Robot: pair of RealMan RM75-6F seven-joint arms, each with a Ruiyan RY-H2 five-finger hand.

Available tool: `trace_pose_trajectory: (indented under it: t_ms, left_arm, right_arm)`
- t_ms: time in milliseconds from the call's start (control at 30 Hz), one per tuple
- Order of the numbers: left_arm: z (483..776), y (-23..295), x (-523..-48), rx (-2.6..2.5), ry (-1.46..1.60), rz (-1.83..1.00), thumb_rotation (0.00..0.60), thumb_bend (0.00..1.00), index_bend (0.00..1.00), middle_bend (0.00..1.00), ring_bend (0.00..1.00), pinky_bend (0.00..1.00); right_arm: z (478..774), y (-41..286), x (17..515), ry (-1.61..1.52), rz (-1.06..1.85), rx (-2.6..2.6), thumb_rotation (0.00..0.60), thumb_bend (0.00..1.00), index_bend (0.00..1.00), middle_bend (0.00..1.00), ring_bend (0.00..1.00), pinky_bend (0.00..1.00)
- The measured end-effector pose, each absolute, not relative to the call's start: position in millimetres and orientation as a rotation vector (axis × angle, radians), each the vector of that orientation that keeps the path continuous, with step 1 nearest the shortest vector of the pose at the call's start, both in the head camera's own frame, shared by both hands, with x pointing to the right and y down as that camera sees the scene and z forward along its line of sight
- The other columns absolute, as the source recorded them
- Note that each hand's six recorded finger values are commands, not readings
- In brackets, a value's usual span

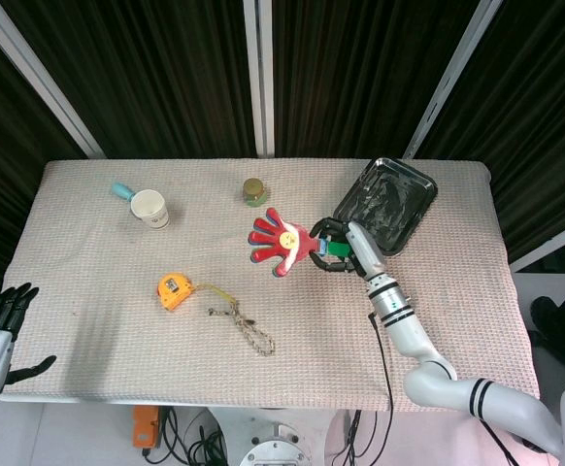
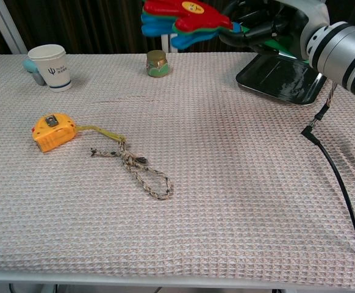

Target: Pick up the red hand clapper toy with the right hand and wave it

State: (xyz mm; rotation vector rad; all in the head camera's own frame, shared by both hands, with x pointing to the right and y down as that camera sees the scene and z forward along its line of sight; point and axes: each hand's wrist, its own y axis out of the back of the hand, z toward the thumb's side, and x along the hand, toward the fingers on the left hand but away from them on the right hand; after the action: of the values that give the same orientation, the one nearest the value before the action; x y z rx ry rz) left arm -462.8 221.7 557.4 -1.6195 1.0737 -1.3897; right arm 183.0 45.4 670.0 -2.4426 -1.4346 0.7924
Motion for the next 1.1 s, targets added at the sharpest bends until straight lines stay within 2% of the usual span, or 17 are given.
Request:
trace_pose_trajectory:
  t_ms: [133, 500, 567, 633, 667, 733, 767, 833, 900, 967, 1100]
  left_arm:
    - [557, 223, -464, -1.619, 1.083, -1.390, 0.600, 0.06, 0.04, 0.02, 0.00, 0.02]
    - [557, 225, -467, -1.619, 1.085, -1.396, 0.600, 0.06, 0.04, 0.02, 0.00, 0.02]
    - [557, 226, -468, -1.618, 1.087, -1.397, 0.600, 0.06, 0.04, 0.02, 0.00, 0.02]
    - [557, 226, -469, -1.617, 1.089, -1.398, 0.600, 0.06, 0.04, 0.02, 0.00, 0.02]
    - [557, 226, -469, -1.616, 1.089, -1.399, 0.600, 0.06, 0.04, 0.02, 0.00, 0.02]
    - [557, 226, -470, -1.615, 1.091, -1.401, 0.600, 0.06, 0.04, 0.02, 0.00, 0.02]
    - [557, 226, -471, -1.616, 1.092, -1.402, 0.600, 0.06, 0.04, 0.02, 0.00, 0.02]
    - [557, 226, -472, -1.616, 1.094, -1.403, 0.600, 0.06, 0.04, 0.02, 0.00, 0.02]
    - [557, 226, -473, -1.616, 1.096, -1.403, 0.600, 0.06, 0.04, 0.02, 0.00, 0.02]
    - [556, 227, -473, -1.614, 1.101, -1.402, 0.600, 0.06, 0.04, 0.02, 0.00, 0.02]
    - [554, 228, -475, -1.609, 1.104, -1.405, 0.600, 0.06, 0.04, 0.02, 0.00, 0.02]
  right_arm:
    - [681, 53, 175, -1.363, 0.837, -2.376, 0.600, 0.37, 0.84, 0.82, 0.85, 1.00]
    - [720, 71, 150, -1.448, 0.852, -2.461, 0.600, 0.33, 0.83, 0.79, 0.84, 1.00]
    - [727, 72, 146, -1.444, 0.864, -2.444, 0.600, 0.31, 0.81, 0.76, 0.81, 1.00]
    - [732, 72, 141, -1.433, 0.875, -2.427, 0.600, 0.27, 0.74, 0.71, 0.74, 0.97]
    - [734, 72, 139, -1.422, 0.880, -2.420, 0.600, 0.21, 0.65, 0.63, 0.65, 0.91]
    - [738, 72, 133, -1.377, 0.896, -2.409, 0.600, 0.10, 0.37, 0.42, 0.38, 0.68]
    - [739, 73, 131, -1.359, 0.904, -2.413, 0.600, 0.07, 0.21, 0.30, 0.23, 0.54]
    - [742, 76, 126, -1.331, 0.915, -2.438, 0.600, 0.04, 0.05, 0.15, 0.07, 0.33]
    - [743, 77, 124, -1.314, 0.920, -2.459, 0.600, 0.02, 0.00, 0.04, 0.00, 0.14]
    - [744, 78, 124, -1.288, 0.934, -2.461, 0.600, 0.00, 0.00, 0.00, 0.00, 0.02]
    - [743, 76, 128, -1.274, 0.944, -2.436, 0.600, 0.00, 0.00, 0.00, 0.00, 0.00]
